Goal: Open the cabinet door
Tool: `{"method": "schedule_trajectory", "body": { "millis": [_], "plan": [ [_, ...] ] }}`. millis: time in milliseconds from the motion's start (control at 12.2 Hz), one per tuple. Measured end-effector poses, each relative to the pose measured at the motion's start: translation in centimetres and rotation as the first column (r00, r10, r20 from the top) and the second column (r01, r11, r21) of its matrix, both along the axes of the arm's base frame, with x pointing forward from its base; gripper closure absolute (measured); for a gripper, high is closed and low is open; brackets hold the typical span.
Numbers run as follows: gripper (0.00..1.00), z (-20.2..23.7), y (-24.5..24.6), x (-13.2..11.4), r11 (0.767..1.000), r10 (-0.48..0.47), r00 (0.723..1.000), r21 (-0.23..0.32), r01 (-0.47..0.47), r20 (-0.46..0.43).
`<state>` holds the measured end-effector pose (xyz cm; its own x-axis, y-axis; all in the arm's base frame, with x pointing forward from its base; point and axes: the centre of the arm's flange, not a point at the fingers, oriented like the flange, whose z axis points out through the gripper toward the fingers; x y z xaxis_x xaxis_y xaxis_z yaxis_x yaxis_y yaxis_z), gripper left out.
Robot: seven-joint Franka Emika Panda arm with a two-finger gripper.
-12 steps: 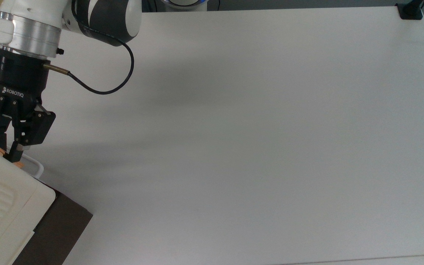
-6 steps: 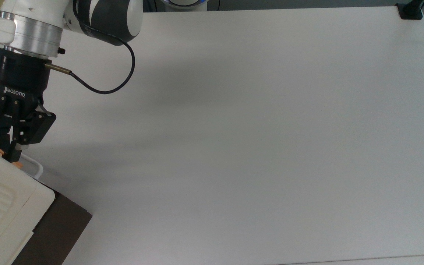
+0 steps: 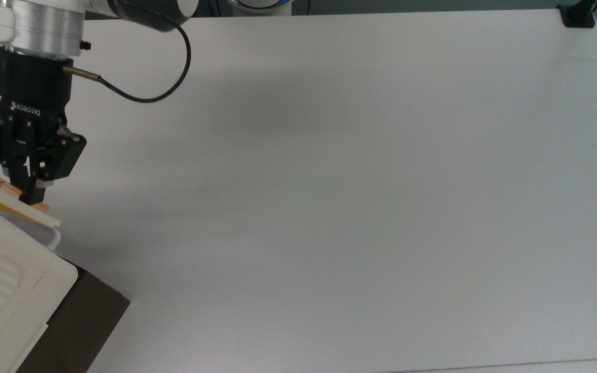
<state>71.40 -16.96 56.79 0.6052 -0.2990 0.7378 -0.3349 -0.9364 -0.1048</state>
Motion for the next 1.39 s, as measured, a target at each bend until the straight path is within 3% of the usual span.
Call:
{"method": "schedule_trajectory", "body": {
  "millis": [163,245,408,490,653,816,898,980,1388],
  "plan": [
    [0.80,1.7,0.0,-2.0,0.999,0.023,0.988,0.046,-0.016,-0.153],
    [0.77,1.7,-0.2,-3.2,0.997,0.035,0.969,0.074,-0.018,-0.244],
    [0.71,-0.9,0.4,-5.1,0.987,0.116,0.882,0.155,-0.049,-0.457],
    [0.58,-1.4,0.8,-6.0,0.981,0.150,0.838,0.184,-0.060,-0.525],
    [0.37,-1.1,1.2,-7.6,0.972,0.201,0.777,0.218,-0.085,-0.597],
    [0.08,-0.1,1.4,-10.4,0.952,0.295,0.678,0.268,-0.147,-0.673],
    [0.00,0.3,1.4,-11.3,0.945,0.318,0.649,0.286,-0.158,-0.692],
    [0.00,0.8,1.4,-12.4,0.938,0.338,0.620,0.305,-0.164,-0.708],
    [0.00,3.1,1.5,-13.7,0.938,0.341,0.629,0.300,-0.174,-0.699]
  ]
}}
